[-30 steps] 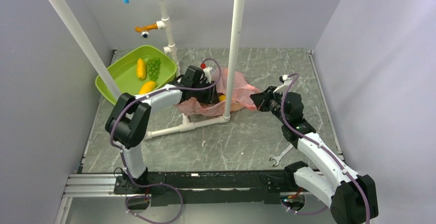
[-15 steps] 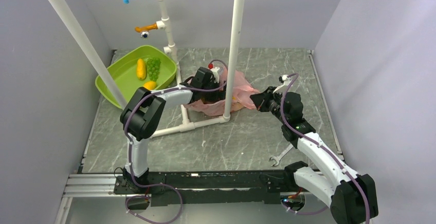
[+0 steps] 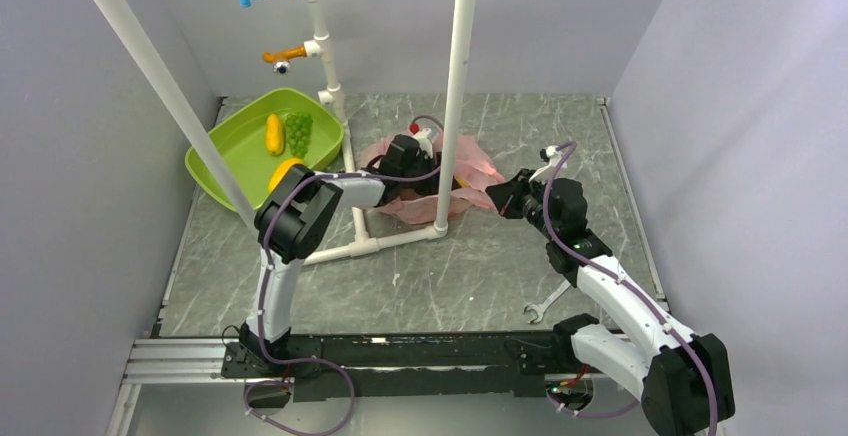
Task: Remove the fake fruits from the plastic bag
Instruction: Take out the fake fruit from the plastic bag.
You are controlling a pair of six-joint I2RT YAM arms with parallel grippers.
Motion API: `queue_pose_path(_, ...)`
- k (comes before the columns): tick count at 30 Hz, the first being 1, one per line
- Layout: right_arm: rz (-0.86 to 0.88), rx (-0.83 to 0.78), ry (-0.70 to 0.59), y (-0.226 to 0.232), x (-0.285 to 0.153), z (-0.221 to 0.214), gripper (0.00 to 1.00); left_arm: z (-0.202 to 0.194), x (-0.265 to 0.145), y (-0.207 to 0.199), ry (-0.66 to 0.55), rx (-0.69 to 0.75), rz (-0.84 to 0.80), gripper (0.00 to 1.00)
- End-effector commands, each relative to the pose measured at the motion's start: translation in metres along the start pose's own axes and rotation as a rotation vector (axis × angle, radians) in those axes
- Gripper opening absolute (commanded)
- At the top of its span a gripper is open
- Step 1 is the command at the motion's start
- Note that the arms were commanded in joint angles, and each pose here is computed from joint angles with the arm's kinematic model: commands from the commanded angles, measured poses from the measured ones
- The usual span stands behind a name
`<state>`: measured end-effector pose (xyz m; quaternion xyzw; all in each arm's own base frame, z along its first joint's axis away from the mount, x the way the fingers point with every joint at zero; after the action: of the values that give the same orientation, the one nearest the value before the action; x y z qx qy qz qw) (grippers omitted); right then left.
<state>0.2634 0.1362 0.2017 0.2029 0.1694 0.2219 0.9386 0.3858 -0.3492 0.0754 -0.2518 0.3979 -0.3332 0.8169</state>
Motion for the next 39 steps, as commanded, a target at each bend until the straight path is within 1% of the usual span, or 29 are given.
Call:
queue_pose_path(1, 0.024, -0.036, -0.059, 0.008, -0.003, 0.019, 0.00, -0.010, 0.001, 0.012, 0.005, -0.036, -0.017, 0.50)
queue_pose_path(6, 0.017, -0.035, -0.059, 0.006, -0.003, 0.017, 0.00, -0.008, -0.023, 0.009, 0.002, -0.020, -0.023, 0.35)
queue_pose_path(8, 0.020, -0.032, -0.057, 0.006, -0.002, 0.016, 0.00, -0.004, -0.034, 0.009, 0.002, -0.012, -0.010, 0.26)
queue_pose_path(10, 0.025, -0.029, -0.055, 0.006, -0.002, 0.016, 0.00, -0.001, -0.047, 0.008, 0.014, -0.007, -0.005, 0.21)
queue_pose_path(12, 0.026, -0.027, -0.055, 0.006, -0.001, 0.015, 0.00, 0.005, -0.062, 0.001, 0.013, 0.009, -0.021, 0.13)
queue_pose_path(17, 0.012, -0.028, -0.055, 0.003, -0.001, 0.013, 0.00, 0.009, -0.093, -0.020, 0.063, 0.054, -0.074, 0.13)
queue_pose_path(20, 0.003, -0.031, -0.053, 0.001, 0.000, 0.012, 0.00, 0.004, -0.111, -0.030, 0.093, 0.070, -0.112, 0.12)
queue_pose_path(26, -0.001, -0.034, -0.046, 0.000, 0.003, 0.010, 0.00, 0.005, -0.146, -0.046, 0.092, 0.078, -0.203, 0.09)
queue_pose_path(29, 0.001, -0.033, -0.042, 0.000, 0.004, 0.010, 0.00, 0.010, -0.161, -0.055, 0.083, 0.113, -0.219, 0.08)
queue_pose_path(30, 0.000, -0.033, -0.041, 0.000, 0.005, 0.010, 0.00, 0.012, -0.167, -0.058, 0.083, 0.124, -0.213, 0.06)
queue_pose_path(31, 0.000, -0.033, -0.040, -0.001, 0.005, 0.010, 0.00, 0.015, -0.173, -0.058, 0.075, 0.133, -0.191, 0.00)
queue_pose_path(32, -0.002, -0.033, -0.039, -0.001, 0.005, 0.009, 0.00, 0.021, -0.180, -0.061, 0.059, 0.148, -0.179, 0.00)
queue_pose_path(39, 0.000, -0.031, -0.036, -0.001, 0.006, 0.009, 0.00, 0.060, -0.224, -0.054, -0.057, 0.199, 0.047, 0.00)
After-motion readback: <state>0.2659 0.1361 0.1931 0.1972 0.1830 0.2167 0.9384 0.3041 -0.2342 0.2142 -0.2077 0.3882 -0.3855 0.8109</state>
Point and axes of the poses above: each gripper's point midway between its finger pads, its own x axis out along the fingers, its own y axis along the line the jaws close on, z = x × y, the point moved 5 cm from there along -x, back along the fingers, and after that the axes turned 6 degrees about -x, right-handed, at the moved point
